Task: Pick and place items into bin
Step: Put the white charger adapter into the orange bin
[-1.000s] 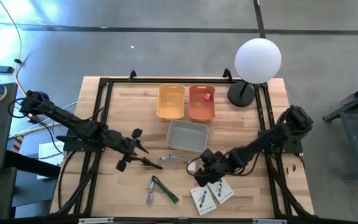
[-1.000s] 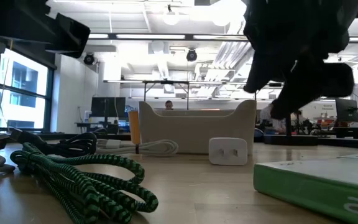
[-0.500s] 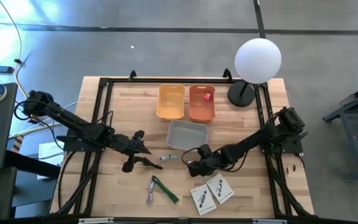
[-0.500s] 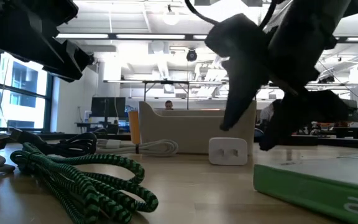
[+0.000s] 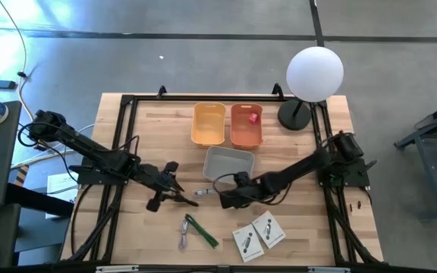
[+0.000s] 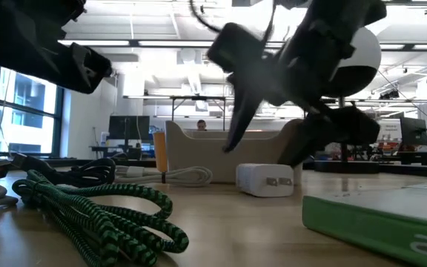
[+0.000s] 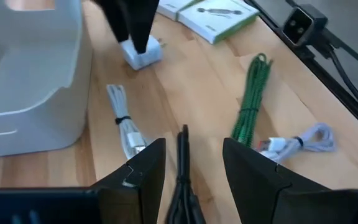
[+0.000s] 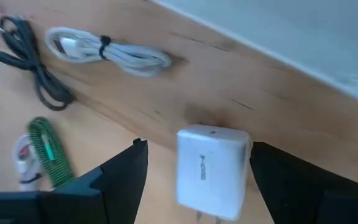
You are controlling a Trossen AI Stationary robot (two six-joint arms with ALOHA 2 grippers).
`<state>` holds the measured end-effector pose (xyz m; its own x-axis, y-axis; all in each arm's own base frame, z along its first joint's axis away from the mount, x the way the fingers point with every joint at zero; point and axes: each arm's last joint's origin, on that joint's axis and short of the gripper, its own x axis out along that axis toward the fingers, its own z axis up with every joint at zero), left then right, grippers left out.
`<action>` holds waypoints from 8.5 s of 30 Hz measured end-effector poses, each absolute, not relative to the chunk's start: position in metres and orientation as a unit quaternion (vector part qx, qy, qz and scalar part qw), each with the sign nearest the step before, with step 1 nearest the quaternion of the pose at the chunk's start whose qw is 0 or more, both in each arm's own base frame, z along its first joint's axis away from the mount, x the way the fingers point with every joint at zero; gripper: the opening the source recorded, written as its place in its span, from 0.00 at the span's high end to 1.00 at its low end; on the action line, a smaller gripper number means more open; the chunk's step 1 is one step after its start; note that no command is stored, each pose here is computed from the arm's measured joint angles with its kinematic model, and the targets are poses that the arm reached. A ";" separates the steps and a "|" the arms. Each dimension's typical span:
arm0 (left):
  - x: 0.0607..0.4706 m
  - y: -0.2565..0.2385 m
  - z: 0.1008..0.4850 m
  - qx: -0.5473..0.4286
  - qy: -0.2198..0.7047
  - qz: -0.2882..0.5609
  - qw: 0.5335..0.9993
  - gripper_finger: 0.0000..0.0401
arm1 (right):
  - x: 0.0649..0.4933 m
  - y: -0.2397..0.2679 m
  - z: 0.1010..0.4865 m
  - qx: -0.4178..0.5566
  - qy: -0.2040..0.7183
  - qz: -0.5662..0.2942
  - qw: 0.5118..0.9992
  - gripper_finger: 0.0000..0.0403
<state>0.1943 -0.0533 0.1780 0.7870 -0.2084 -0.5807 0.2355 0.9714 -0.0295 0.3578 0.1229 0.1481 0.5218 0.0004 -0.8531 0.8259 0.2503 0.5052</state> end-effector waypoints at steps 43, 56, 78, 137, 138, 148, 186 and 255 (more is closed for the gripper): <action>0.194 -0.052 0.177 0.020 0.308 -0.102 0.946 0.63 | 0.359 0.159 0.150 0.301 0.589 -0.331 0.673 0.39; 0.194 -0.052 0.178 0.015 0.308 -0.100 0.946 0.63 | 0.366 0.135 0.156 0.252 0.600 -0.309 0.694 0.34; 0.194 -0.052 0.178 0.005 0.309 -0.096 0.946 0.63 | 0.365 0.118 0.145 0.239 0.634 -0.293 0.675 0.35; 0.194 -0.051 0.178 0.009 0.307 -0.080 0.948 0.63 | 0.360 0.165 0.143 0.276 0.654 -0.170 0.684 0.47; 0.194 -0.051 0.178 0.006 0.307 -0.080 0.948 0.63 | 0.360 0.165 0.143 0.276 0.653 -0.170 0.685 0.49; 0.194 -0.051 0.178 -0.001 0.308 -0.078 0.948 0.63 | 0.361 0.166 0.144 0.282 0.650 -0.163 0.686 0.54; 0.194 -0.052 0.178 -0.007 0.310 -0.094 0.946 0.63 | 0.390 0.155 0.181 0.316 0.528 -0.062 0.786 0.55; 0.193 -0.052 0.176 -0.046 0.323 -0.080 0.942 0.63 | 0.313 -0.110 0.328 0.201 0.388 -0.133 0.889 0.55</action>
<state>0.1929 -0.0523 0.1761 0.7785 -0.1800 -0.6013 0.1207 0.9830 -0.1381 0.3131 -0.1101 0.3284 0.6632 -0.0809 -0.7440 0.3932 0.8836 0.2544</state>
